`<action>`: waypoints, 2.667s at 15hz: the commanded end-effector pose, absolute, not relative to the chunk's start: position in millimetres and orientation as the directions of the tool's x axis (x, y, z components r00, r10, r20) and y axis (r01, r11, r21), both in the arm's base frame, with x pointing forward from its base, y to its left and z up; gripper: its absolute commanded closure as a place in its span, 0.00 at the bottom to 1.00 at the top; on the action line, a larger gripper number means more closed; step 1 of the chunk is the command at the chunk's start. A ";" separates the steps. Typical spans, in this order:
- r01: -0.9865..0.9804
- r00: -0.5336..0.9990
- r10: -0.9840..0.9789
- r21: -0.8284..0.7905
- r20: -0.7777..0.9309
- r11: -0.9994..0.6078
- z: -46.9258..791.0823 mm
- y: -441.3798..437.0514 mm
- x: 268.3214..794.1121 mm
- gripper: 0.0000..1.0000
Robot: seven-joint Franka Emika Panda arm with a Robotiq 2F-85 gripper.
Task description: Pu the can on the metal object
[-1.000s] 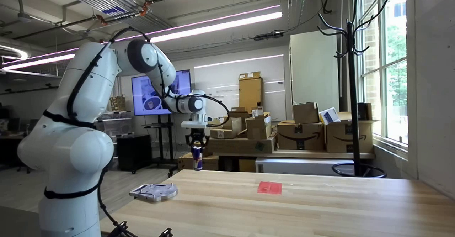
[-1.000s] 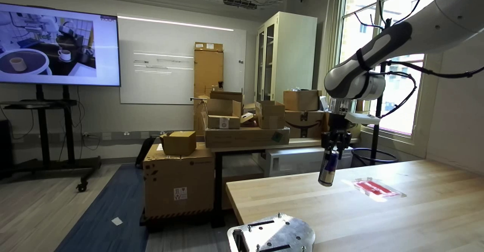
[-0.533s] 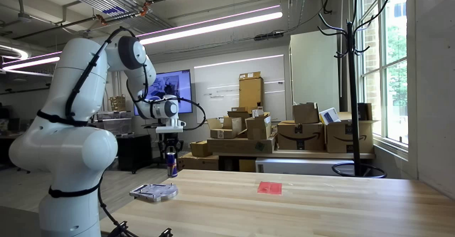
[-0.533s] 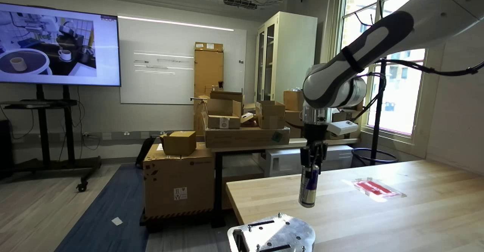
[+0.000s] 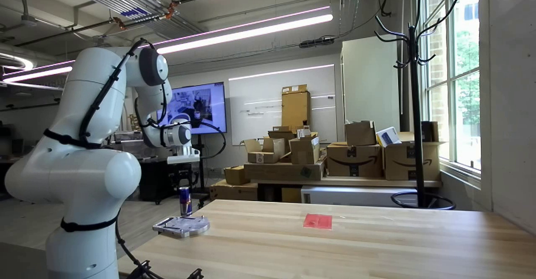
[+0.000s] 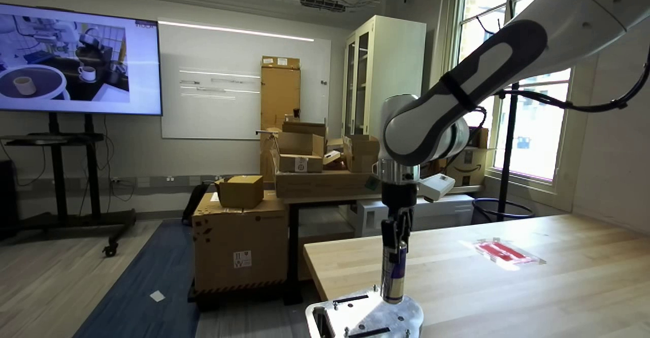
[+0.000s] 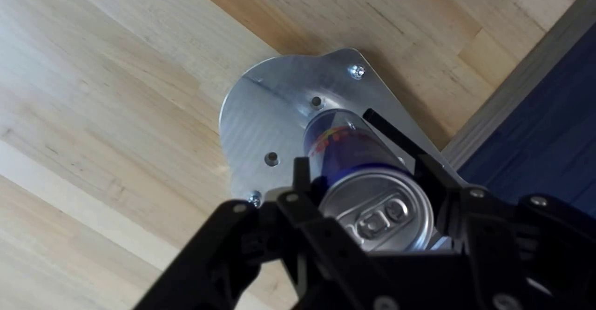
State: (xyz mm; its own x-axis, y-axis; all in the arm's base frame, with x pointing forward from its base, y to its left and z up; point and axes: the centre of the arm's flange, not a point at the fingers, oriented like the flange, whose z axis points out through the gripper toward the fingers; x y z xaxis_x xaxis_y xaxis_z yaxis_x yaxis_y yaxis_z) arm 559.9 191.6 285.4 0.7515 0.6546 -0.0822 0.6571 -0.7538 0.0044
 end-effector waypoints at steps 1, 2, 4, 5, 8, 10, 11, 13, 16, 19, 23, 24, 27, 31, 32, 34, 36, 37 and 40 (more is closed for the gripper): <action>0.671 0.740 0.669 0.008 -0.069 -0.742 272.6 207.3 563.4 0.67; 0.672 0.739 0.671 0.003 -0.067 -0.740 267.5 209.7 565.5 0.67; 0.669 0.741 0.669 -0.009 -0.060 -0.743 257.7 211.7 571.8 0.67; 0.669 0.742 0.668 -0.012 -0.056 -0.743 253.4 212.0 574.4 0.67; 0.669 0.742 0.669 -0.015 -0.051 -0.743 242.7 213.1 581.8 0.67; 0.666 0.744 0.666 -0.022 -0.048 -0.746 237.1 212.4 585.9 0.67; 0.666 0.744 0.666 -0.022 -0.046 -0.746 235.4 212.8 587.5 0.67; 0.663 0.747 0.663 -0.022 -0.043 -0.748 236.8 213.2 590.3 0.20; 0.659 0.750 0.659 -0.014 -0.050 -0.752 238.3 209.7 589.0 0.03; 0.653 0.756 0.652 -0.013 -0.056 -0.757 248.5 204.9 579.5 0.00; 0.650 0.759 0.650 -0.012 -0.022 -0.760 286.9 206.5 563.9 0.00; 0.646 0.763 0.646 -0.006 -0.010 -0.763 297.8 205.1 561.7 0.00; 0.610 0.791 0.610 0.021 0.032 -0.792 335.7 181.9 560.5 0.00; 0.491 0.869 0.492 0.030 0.054 -0.871 362.6 113.5 569.0 0.00; 0.453 0.889 0.454 0.025 0.061 -0.891 367.8 94.0 571.7 0.00; 0.370 0.926 0.369 0.003 0.080 -0.929 378.2 53.2 573.6 0.00; 0.298 0.950 0.295 -0.020 0.103 -0.954 388.2 17.2 569.9 0.00; 0.267 0.958 0.263 -0.027 0.113 -0.963 391.3 3.6 568.5 0.00; 0.199 0.973 0.193 -0.039 0.131 -0.979 398.8 -25.8 561.5 0.00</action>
